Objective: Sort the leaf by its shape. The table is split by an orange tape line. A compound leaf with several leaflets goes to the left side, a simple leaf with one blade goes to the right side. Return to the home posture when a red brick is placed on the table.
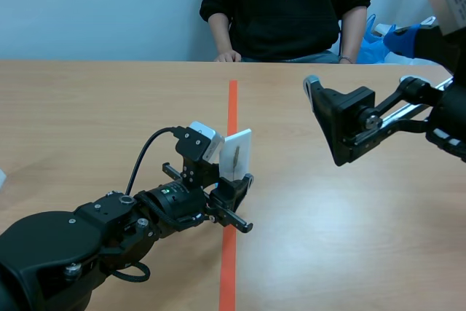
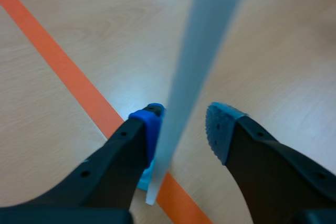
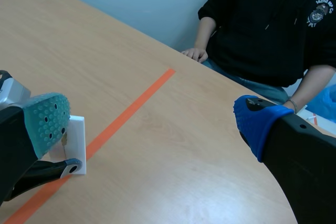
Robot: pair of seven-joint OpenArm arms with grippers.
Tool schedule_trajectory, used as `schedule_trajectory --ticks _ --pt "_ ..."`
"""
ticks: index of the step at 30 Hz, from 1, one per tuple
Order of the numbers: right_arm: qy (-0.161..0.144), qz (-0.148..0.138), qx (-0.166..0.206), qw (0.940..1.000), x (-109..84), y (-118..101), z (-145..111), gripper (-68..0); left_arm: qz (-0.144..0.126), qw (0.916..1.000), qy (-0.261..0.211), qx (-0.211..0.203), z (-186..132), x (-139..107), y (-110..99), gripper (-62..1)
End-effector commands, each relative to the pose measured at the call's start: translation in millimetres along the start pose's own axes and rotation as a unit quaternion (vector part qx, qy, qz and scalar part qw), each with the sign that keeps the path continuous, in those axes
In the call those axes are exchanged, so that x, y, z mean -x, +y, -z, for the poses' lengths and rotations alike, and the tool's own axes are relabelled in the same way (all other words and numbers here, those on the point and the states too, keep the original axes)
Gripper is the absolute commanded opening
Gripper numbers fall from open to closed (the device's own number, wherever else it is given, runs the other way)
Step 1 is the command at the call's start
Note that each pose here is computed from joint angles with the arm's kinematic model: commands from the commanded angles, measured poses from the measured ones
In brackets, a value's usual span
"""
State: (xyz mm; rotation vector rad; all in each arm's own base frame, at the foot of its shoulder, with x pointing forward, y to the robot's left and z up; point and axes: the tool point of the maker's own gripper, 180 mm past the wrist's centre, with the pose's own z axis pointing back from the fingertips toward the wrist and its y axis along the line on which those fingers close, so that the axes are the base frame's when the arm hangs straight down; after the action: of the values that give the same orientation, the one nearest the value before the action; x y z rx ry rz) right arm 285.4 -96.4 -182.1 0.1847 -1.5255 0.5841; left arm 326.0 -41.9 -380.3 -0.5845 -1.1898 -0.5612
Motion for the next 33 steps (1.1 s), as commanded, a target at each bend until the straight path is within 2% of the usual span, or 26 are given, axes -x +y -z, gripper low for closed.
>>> schedule_trajectory --ticks 1,10,23,27,31,33 --pt "-0.021 -0.005 0.002 0.9998 -14.1 -2 0 -2.2 0.004 0.9997 -0.026 0.003 5 -17 0 -45.0" --pt "-0.021 -0.005 0.003 0.9998 -14.1 -3 0 -2.2 0.004 0.9995 -0.031 0.003 5 -19 0 -53.6" --pt "-0.021 -0.005 0.003 0.9998 -14.1 -3 0 -2.2 0.001 0.9989 -0.047 -0.003 4 -26 4 -53.9" --pt "-0.021 -0.005 0.003 0.9998 -14.2 -3 0 -2.2 -0.002 0.9975 -0.065 -0.029 -2 -38 24 -53.9" --pt "-0.021 -0.005 0.003 0.9998 -14.2 -3 0 -2.2 -0.022 0.9929 -0.085 -0.081 -21 -51 63 -53.9" --pt "-0.021 -0.005 0.003 0.9998 -14.2 -3 0 -2.2 -0.021 0.9897 -0.091 -0.108 -35 -55 84 -53.9"
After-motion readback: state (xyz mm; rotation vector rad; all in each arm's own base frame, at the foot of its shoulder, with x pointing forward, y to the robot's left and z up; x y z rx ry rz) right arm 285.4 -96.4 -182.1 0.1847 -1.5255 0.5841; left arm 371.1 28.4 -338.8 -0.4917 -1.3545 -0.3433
